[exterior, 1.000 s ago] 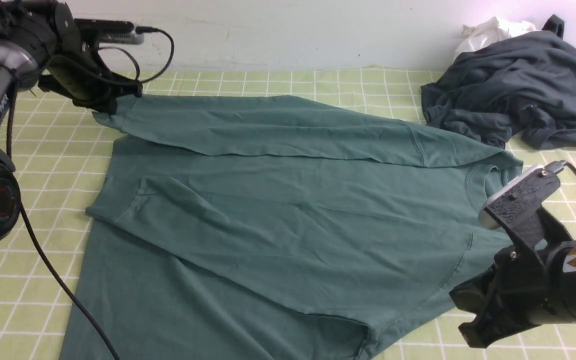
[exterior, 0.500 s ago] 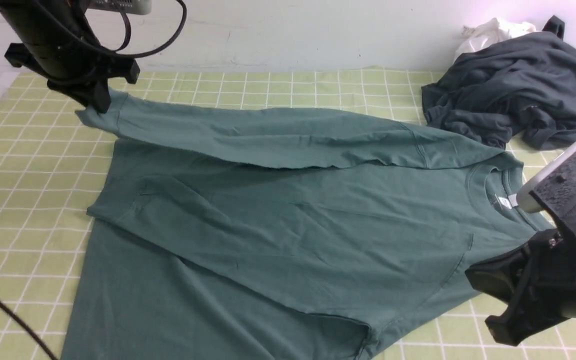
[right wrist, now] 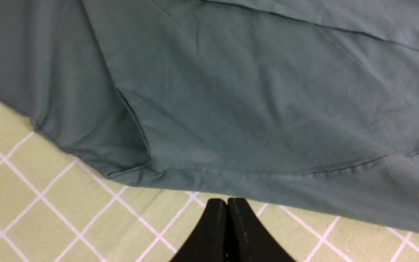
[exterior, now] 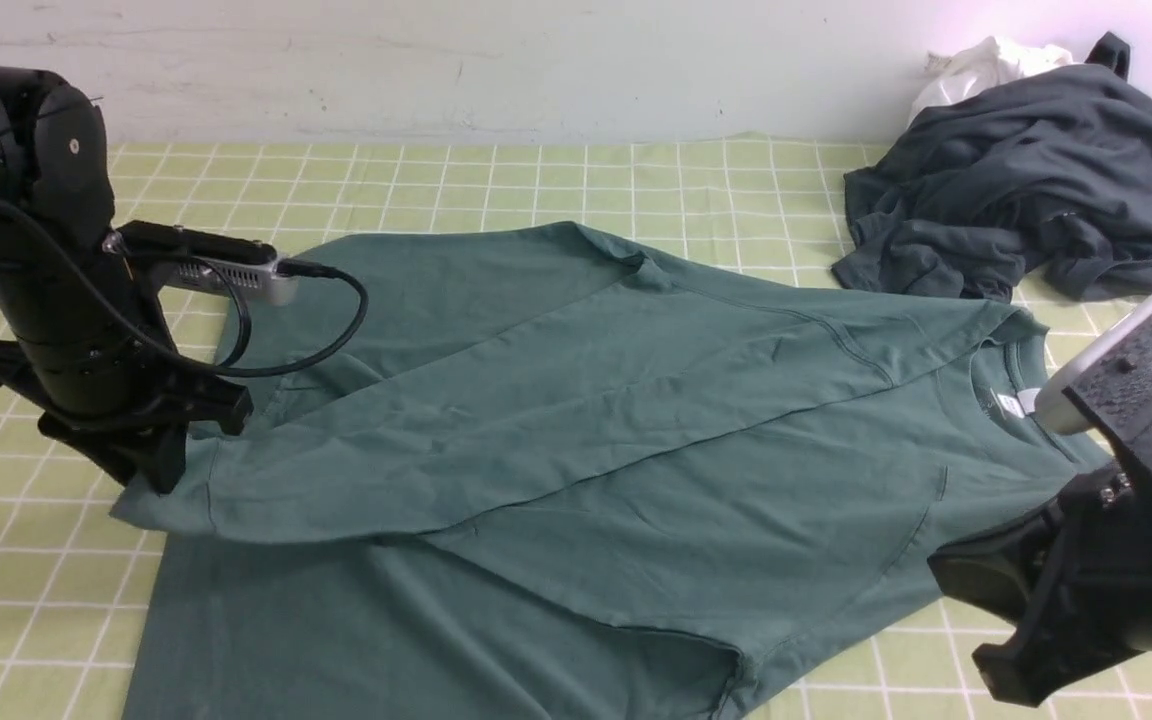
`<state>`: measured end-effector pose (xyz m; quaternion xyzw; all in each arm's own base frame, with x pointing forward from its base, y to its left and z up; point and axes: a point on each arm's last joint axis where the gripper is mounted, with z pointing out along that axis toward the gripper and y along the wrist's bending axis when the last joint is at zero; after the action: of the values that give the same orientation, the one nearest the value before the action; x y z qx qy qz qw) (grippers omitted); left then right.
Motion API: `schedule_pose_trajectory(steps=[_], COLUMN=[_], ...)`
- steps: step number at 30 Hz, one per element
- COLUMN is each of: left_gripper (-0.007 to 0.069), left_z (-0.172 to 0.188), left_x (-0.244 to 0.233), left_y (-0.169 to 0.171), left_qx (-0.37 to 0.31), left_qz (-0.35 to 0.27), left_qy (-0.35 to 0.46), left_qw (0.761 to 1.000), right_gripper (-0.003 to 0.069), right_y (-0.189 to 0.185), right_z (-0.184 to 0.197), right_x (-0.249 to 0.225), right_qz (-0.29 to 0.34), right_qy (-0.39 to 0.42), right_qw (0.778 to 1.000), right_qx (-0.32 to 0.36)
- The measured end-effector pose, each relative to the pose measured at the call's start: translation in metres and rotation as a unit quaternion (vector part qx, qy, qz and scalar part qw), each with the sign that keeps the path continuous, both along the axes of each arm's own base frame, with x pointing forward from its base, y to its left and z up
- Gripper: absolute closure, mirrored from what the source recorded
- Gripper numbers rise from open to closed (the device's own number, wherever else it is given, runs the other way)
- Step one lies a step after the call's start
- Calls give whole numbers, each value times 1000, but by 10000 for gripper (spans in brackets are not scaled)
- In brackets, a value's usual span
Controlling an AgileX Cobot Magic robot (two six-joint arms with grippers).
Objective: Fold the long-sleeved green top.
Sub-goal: Use the left arm to drag and drop the cuff onto the cuff closest to the left arm, then use both arms simultaneously to clamp the lower edge of the clothing fabric
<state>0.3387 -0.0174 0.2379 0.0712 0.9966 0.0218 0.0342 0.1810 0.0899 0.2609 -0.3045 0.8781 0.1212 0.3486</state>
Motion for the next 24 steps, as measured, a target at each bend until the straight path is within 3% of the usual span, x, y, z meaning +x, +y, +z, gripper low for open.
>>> schedule_pose_trajectory(steps=[2, 5, 8, 9, 10, 12, 16, 19, 24], left_gripper=[321, 240, 179, 174, 174, 174, 175, 195, 337], left_z=[4, 3, -13, -22, -24, -47, -73, -83, -88], left_x=[-9, -25, -69, -83, -85, -107, -125, -127, -123], left_y=[-3, -13, -34, -41, -42, -49, -53, -52, -51], left_qx=[-3, -11, -7, -5, -5, -1, 1, 7, 21], left_qz=[-2, -16, -101, -154, -157, -256, -359, -386, -401], left_qy=[12, 25, 64, 72, 73, 87, 82, 53, 25], left_qw=[1000, 999, 993, 985, 985, 963, 930, 921, 916], right_gripper=[669, 669, 669, 669, 669, 669, 669, 669, 669], right_y=[0, 0, 1, 1, 1, 1, 2, 3, 4], right_z=[0, 0, 0, 0, 0, 0, 0, 1, 2], right_x=[0, -1, -1, -1, -1, -1, -1, -1, -2], right_qz=[1, 1, -1, 0, 1, 7, 17, 22, 30], right_qy=[2, 4, 5, 5, 5, 3, -2, -3, -6], right_qw=[1000, 1000, 1000, 1000, 1000, 1000, 1000, 1000, 999], right_qx=[0, 1, 5, 5, 4, 2, 1, 5, 11])
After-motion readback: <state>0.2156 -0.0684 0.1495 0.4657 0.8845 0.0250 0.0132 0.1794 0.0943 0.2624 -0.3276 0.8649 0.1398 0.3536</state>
